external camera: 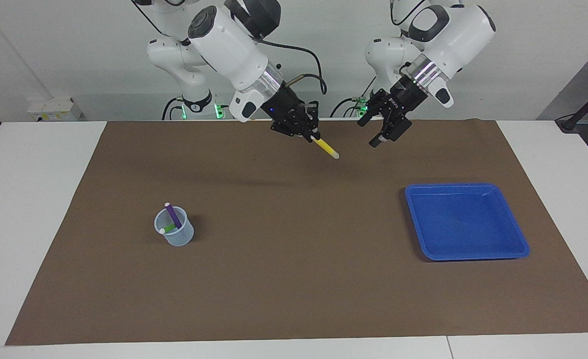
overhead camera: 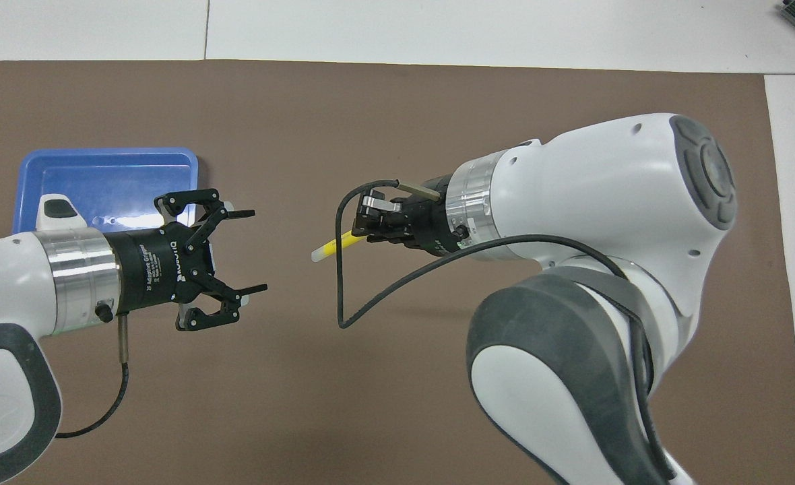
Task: Right arm passes pens to left for tray arrangement
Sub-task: 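Carry the yellow pen toward the left gripper while the left gripper approaches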
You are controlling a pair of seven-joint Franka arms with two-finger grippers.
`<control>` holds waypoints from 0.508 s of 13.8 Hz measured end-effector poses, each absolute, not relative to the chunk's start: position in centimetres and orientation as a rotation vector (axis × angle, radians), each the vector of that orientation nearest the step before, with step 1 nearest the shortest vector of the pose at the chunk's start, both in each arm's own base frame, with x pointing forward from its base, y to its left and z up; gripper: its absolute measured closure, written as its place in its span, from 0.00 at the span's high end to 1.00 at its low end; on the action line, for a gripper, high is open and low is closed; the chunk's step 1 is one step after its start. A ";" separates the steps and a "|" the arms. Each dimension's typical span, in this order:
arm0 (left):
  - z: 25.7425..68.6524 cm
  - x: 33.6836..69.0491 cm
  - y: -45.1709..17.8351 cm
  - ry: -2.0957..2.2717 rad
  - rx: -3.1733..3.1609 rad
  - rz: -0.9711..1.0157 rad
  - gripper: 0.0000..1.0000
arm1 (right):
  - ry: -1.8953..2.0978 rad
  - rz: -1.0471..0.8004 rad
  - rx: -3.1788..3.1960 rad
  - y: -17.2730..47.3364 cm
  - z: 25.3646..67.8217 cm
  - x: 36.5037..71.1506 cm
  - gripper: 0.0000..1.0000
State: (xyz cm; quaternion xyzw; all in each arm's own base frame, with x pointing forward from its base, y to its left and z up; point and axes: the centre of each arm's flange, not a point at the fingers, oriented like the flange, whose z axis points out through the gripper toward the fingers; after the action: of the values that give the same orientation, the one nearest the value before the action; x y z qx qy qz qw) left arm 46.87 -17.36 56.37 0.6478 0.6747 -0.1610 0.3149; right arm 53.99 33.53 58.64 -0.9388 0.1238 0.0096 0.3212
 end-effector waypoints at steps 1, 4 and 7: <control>56.5 47.0 -17.1 1.784 1.689 -0.410 0.94 | 0.366 0.029 -2.449 34.0 58.8 53.8 0.19; 56.8 47.0 -17.8 1.792 1.657 -0.387 0.93 | 0.481 0.067 -2.367 35.4 59.4 53.3 0.19; 56.5 46.5 -19.1 1.779 1.666 -0.384 0.93 | 0.500 0.077 -2.352 35.7 59.4 53.3 0.19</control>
State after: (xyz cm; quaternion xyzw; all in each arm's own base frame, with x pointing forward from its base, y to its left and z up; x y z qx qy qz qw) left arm 46.51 -19.11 56.55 0.6373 0.6803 -0.1468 0.3308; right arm 53.26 35.66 59.41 -0.9122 0.1941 0.0300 0.3596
